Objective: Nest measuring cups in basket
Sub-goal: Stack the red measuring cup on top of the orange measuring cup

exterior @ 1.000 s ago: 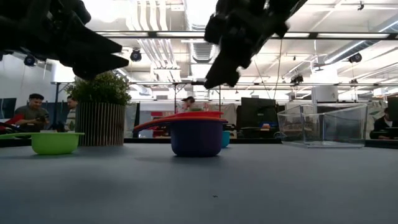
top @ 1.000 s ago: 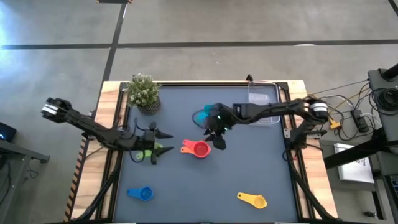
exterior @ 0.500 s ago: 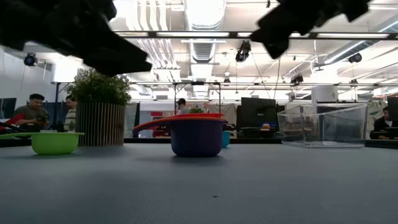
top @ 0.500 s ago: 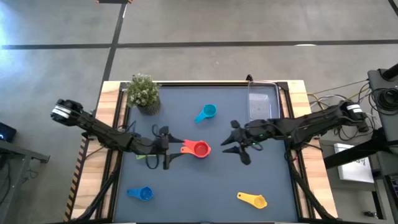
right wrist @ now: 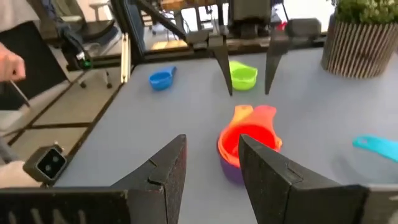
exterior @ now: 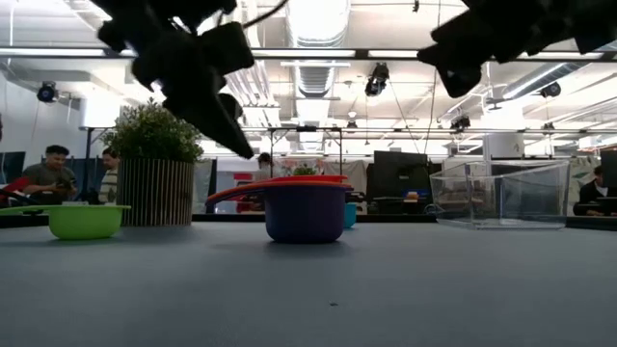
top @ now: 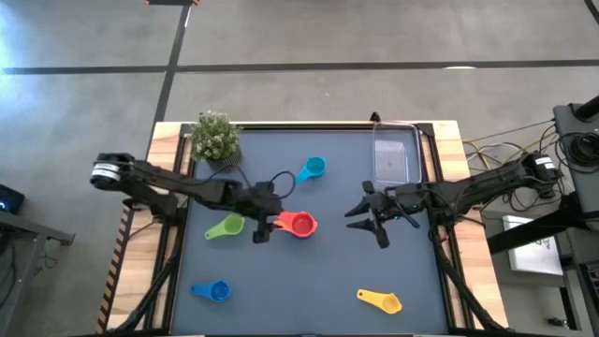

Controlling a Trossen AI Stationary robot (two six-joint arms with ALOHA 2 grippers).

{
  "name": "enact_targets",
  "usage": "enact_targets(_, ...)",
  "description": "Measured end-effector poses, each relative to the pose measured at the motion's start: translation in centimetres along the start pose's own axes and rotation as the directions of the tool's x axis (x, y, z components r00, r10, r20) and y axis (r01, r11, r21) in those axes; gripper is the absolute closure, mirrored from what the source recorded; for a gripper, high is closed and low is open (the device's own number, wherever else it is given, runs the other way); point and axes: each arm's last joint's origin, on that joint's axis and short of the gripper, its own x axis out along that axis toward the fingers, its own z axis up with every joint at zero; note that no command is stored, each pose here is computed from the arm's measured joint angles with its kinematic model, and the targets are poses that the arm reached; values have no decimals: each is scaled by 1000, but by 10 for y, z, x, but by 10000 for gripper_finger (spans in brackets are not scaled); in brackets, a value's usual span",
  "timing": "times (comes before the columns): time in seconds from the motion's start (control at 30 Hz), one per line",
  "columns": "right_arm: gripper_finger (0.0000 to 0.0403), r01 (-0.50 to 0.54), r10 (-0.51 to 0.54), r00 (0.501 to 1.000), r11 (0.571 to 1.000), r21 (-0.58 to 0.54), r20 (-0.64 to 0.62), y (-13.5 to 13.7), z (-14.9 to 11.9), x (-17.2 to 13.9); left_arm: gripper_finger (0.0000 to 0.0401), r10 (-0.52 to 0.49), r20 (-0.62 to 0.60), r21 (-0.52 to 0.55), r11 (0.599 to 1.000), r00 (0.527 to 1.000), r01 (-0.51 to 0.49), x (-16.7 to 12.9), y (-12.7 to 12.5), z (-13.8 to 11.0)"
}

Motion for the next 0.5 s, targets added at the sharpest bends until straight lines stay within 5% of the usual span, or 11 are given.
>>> enact_targets(0.5,268,5,-5,1000,1000,-6,-28,-1,-7,11,69,20,-294,0,1000,956,-21,39,5,22)
